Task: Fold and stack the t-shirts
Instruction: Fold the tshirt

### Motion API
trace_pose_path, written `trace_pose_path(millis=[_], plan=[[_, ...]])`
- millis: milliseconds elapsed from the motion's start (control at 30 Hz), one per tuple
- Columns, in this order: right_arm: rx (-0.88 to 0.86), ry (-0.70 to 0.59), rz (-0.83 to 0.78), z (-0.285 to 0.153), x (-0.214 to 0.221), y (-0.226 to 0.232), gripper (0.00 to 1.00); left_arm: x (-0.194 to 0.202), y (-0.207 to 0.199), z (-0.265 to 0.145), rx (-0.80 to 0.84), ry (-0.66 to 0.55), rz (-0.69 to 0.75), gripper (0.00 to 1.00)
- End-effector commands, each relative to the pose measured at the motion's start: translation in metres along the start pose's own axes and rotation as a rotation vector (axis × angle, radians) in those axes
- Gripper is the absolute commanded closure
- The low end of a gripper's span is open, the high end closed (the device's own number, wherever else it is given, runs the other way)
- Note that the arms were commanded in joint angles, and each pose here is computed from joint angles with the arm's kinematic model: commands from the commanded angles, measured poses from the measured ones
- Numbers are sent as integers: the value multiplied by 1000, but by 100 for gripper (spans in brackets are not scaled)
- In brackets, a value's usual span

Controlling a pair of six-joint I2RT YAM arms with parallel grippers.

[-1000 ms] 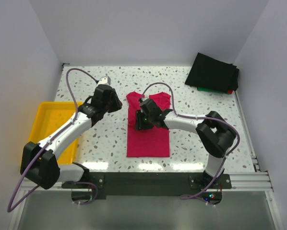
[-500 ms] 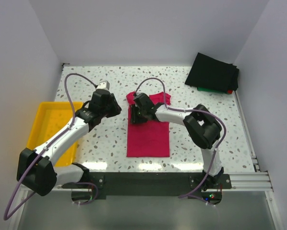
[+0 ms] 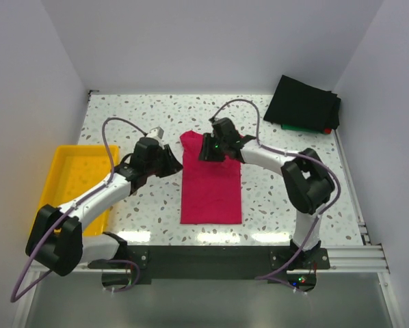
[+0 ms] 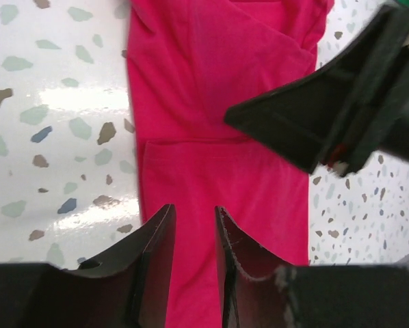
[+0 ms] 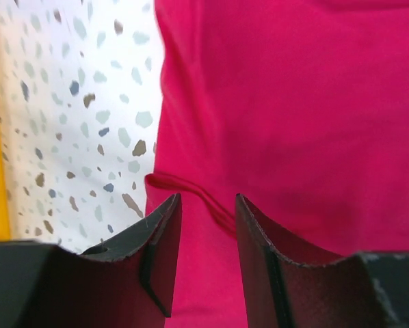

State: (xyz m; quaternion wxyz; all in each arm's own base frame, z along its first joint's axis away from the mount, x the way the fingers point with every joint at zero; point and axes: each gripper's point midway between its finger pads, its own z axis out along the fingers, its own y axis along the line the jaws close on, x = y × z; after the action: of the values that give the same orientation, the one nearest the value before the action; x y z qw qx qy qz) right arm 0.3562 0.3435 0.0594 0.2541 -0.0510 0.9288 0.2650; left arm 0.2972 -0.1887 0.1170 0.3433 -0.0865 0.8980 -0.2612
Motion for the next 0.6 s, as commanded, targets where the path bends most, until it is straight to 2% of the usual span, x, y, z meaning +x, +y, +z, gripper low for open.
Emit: trace_pose_path(millis=[0, 167, 267, 433, 567], plan=[[-70, -111, 50, -53, -43, 1, 59, -7, -24, 10, 127, -23, -24, 66], [-101, -134, 70, -79, -35, -3, 59, 2, -36, 28, 179, 10, -30, 67], [-99, -121, 86, -78, -18, -12, 59, 9, -44, 39, 195, 31, -18, 67], [-96, -57, 121, -59, 6, -35, 59, 16, -54, 57, 220, 45, -11, 67], [-47, -15, 198, -44, 19, -76, 59, 34, -30, 81, 138, 87, -22, 70]])
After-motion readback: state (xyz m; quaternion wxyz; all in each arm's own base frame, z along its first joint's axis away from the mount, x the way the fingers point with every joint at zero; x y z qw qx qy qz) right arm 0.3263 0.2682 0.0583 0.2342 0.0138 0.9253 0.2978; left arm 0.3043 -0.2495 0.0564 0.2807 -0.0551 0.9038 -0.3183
